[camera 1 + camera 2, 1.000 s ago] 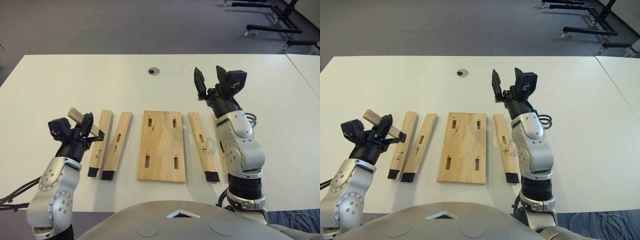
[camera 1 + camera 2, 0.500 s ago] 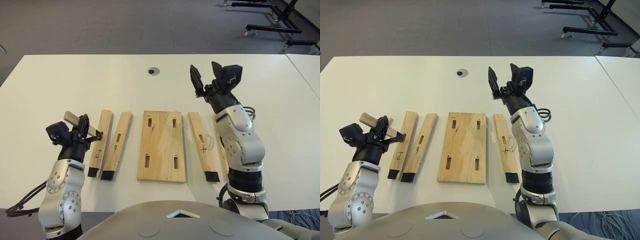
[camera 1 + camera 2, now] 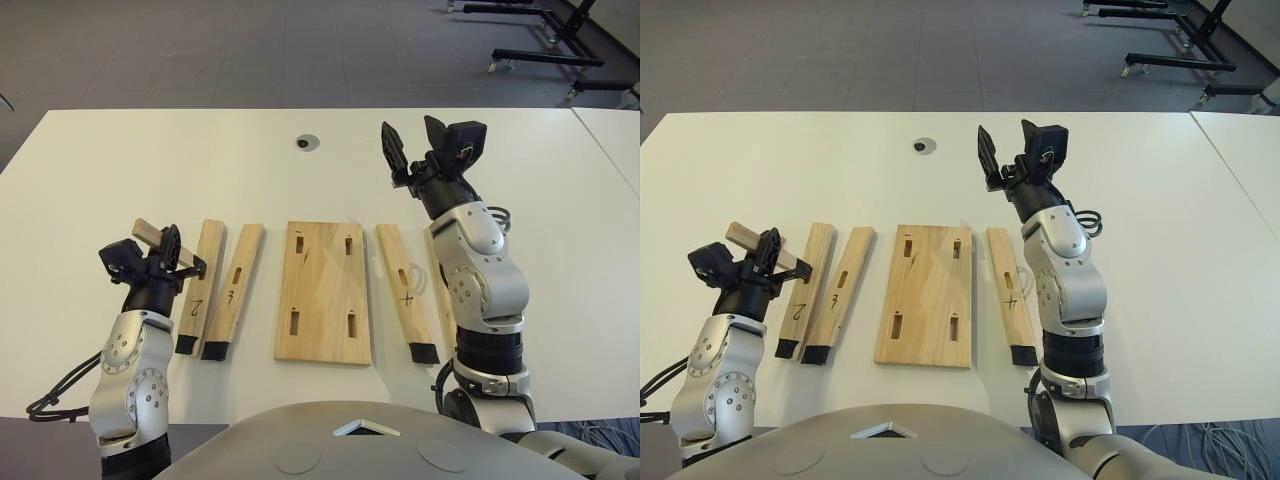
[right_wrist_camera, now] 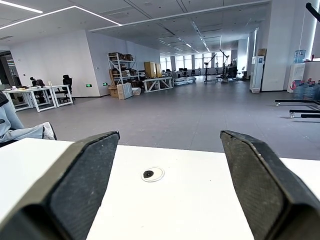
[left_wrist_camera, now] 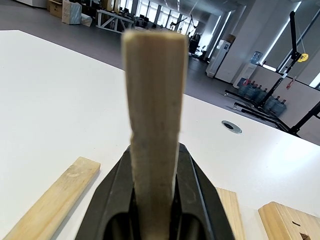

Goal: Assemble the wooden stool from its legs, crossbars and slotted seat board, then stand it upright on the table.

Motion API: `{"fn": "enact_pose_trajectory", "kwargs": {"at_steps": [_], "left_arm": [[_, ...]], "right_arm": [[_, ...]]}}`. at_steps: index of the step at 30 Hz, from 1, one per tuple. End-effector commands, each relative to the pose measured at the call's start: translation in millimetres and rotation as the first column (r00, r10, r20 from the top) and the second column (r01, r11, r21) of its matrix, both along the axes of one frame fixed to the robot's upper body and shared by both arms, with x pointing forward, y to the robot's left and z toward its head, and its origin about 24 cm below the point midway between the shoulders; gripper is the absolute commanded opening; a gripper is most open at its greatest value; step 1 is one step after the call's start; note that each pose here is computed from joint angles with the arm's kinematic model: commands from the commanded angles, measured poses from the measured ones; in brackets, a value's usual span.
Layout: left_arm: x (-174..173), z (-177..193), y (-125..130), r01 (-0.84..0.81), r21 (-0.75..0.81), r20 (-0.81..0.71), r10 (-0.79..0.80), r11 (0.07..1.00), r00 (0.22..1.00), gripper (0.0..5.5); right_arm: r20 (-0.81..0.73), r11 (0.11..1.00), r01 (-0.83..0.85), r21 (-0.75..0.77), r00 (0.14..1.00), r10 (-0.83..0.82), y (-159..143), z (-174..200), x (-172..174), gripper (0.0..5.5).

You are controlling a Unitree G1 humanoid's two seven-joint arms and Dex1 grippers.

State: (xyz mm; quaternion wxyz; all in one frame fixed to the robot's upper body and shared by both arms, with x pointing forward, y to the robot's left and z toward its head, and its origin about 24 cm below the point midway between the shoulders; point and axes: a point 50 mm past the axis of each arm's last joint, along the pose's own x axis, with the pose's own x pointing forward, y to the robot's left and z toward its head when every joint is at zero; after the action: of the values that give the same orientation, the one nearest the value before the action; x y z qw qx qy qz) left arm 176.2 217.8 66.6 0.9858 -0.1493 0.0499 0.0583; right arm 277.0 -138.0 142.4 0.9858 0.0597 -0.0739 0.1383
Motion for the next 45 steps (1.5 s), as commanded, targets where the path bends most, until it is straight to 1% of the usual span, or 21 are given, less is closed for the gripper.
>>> {"fn": "enact_pose_trajectory", "kwargs": {"at_steps": [1, 13, 21, 24, 28, 32, 34, 45], "left_arm": [[-2, -4, -2, 0.029, 0.013, -0.025, -0.029, 0.999, 0.999, 0.40], [-4, -6, 3, 0.042, 0.097, -0.075, -0.035, 0.994, 0.997, 0.40], [-6, -18, -4, 0.068, 0.098, -0.145, -0.053, 0.993, 0.988, 0.40], [-5, -19, -6, 0.071, 0.095, -0.148, -0.057, 0.993, 0.987, 0.40], [-4, -19, -5, 0.068, 0.130, -0.148, -0.049, 0.989, 0.988, 0.40], [-8, -20, -7, 0.128, 0.230, -0.128, -0.101, 0.965, 0.987, 0.40], [-11, -23, -8, 0.148, 0.250, -0.130, -0.118, 0.957, 0.984, 0.40], [-10, -22, -5, 0.138, 0.228, -0.104, -0.117, 0.964, 0.988, 0.40]], "right_arm": [[0.010, 1.000, 0.001, 0.012, 1.000, -0.001, 0, 2, 0, 3.72], [0.005, 0.999, 0.024, 0.028, 1.000, -0.024, 0, 1, -2, 3.72], [0.005, 0.999, 0.036, 0.029, 0.999, -0.036, -4, 3, 2, 3.72], [0.012, 0.999, 0.037, 0.020, 0.999, -0.037, -5, 4, 3, 3.72], [0.019, 0.999, 0.032, -0.001, 0.999, -0.032, -4, 5, 3, 3.72], [0.027, 0.999, 0.041, -0.008, 0.999, -0.041, -8, 7, 4, 3.72], [0.028, 0.999, 0.045, -0.009, 0.999, -0.045, -9, 7, 3, 3.72], [0.031, 0.999, 0.043, -0.006, 0.999, -0.043, -8, 6, 4, 3.72]]}}
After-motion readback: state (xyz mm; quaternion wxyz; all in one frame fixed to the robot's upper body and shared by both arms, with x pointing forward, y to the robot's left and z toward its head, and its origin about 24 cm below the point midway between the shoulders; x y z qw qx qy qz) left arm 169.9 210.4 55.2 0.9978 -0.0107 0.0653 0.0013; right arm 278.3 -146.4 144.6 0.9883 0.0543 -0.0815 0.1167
